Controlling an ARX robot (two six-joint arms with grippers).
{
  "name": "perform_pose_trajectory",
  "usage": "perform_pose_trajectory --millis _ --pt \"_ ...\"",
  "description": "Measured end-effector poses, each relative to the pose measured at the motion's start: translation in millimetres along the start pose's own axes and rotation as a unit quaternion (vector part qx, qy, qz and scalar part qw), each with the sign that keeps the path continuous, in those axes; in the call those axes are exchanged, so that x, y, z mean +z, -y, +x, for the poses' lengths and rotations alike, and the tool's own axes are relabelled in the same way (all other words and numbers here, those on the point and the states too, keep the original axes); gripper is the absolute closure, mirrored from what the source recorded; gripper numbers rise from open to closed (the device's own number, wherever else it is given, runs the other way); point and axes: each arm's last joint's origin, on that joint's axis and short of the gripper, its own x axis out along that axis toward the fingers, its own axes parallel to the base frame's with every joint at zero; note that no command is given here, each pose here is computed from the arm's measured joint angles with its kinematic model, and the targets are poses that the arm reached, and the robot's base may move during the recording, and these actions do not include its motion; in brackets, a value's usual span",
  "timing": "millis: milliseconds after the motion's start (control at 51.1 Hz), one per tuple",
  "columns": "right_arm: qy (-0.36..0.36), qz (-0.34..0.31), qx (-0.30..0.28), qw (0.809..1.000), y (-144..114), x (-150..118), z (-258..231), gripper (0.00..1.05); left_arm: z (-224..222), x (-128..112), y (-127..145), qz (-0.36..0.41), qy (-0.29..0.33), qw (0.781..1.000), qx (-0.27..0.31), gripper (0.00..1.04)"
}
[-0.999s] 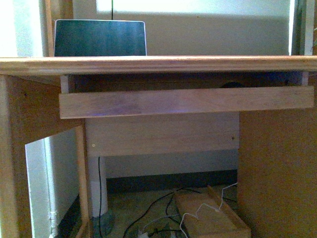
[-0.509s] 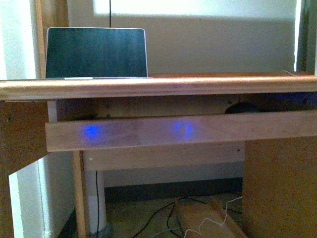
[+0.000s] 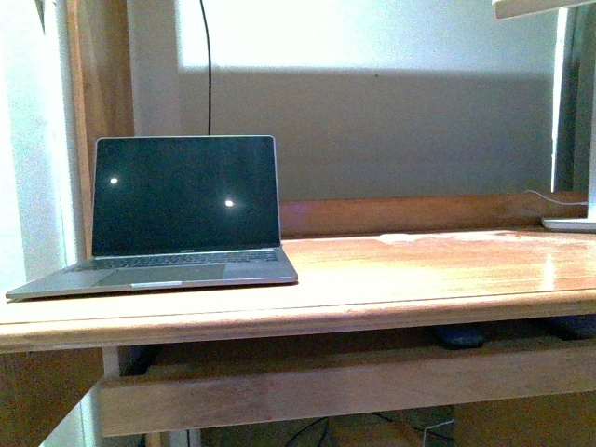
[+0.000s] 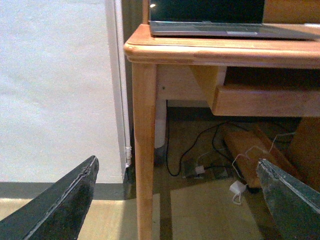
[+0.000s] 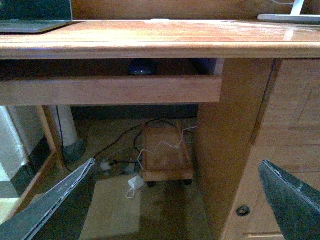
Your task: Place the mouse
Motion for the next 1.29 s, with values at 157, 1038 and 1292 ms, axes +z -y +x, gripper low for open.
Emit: perform_pose_trajectory --millis 157,1038,1292 --pt "0.000 0.000 0.000 1.000 0.0 0.0 0.0 0.07 12.0 -3.6 -1.8 -0.061 -0.036 0.997 0.010 0.08" --pt "0.000 0.000 0.000 1.000 0.0 0.0 0.0 0.07 224.0 -37.8 67.5 0.496 0.012 0.851 -0.171 0.08" --pt "0.000 0.000 0.000 1.000 0.0 0.0 0.0 0.07 257.8 -49.3 80.9 0.534 0.048 0.820 -0.203 0.08"
